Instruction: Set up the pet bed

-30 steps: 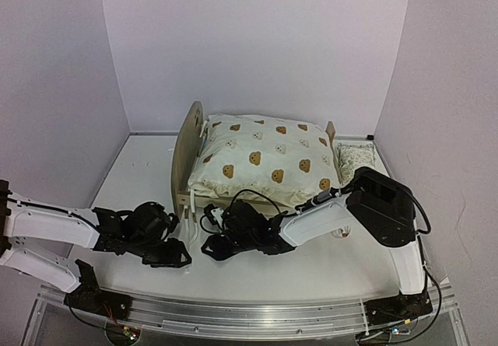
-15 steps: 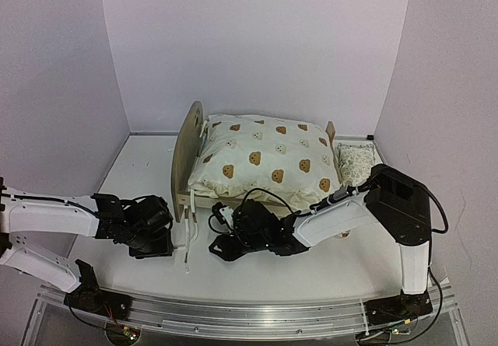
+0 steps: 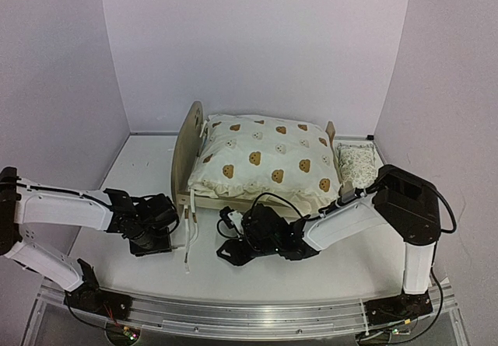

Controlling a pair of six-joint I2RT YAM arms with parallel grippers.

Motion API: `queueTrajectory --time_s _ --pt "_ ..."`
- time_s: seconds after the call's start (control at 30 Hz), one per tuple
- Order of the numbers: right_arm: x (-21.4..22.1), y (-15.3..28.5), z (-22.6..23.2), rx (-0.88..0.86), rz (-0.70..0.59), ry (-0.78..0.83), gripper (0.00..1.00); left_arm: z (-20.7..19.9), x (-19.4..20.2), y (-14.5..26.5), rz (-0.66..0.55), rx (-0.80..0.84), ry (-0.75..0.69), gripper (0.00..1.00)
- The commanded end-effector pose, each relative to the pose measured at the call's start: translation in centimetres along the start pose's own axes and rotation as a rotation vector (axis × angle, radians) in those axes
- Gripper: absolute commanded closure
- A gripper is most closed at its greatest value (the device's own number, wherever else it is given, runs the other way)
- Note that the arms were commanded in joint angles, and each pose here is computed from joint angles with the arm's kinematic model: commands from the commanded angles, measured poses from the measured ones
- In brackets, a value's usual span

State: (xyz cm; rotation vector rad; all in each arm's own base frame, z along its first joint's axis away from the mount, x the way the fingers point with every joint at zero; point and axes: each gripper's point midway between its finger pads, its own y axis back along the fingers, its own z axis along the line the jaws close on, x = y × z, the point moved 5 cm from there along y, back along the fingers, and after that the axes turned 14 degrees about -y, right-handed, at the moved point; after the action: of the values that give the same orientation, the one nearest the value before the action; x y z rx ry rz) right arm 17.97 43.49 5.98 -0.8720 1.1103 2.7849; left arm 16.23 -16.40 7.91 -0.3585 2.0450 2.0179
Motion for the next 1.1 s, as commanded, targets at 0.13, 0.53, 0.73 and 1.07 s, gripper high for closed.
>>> queueTrajectory --time_s 0.13,0.53,0.73,1.07 --pt "-1.0 1.2 2.1 -0.087 -0.038 0.009 0.68 0.2 -2.2 1.3 -0.154 0.126 0.204 0.42" --pt "-0.6 1.4 1.6 -0.087 -0.048 0.008 0.68 2.1 -1.5 2.2 -0.043 -0.039 0.484 0.01" --pt "-0.4 1.8 1.1 -0.07 -0.057 0.014 0.68 1.8 -1.1 2.5 -0.005 -0.012 0.603 0.14" --pt "0.1 1.9 0.4 -0.052 -0.06 0.011 0.68 -0.2 -1.6 0.9 0.021 0.061 0.676 0.34"
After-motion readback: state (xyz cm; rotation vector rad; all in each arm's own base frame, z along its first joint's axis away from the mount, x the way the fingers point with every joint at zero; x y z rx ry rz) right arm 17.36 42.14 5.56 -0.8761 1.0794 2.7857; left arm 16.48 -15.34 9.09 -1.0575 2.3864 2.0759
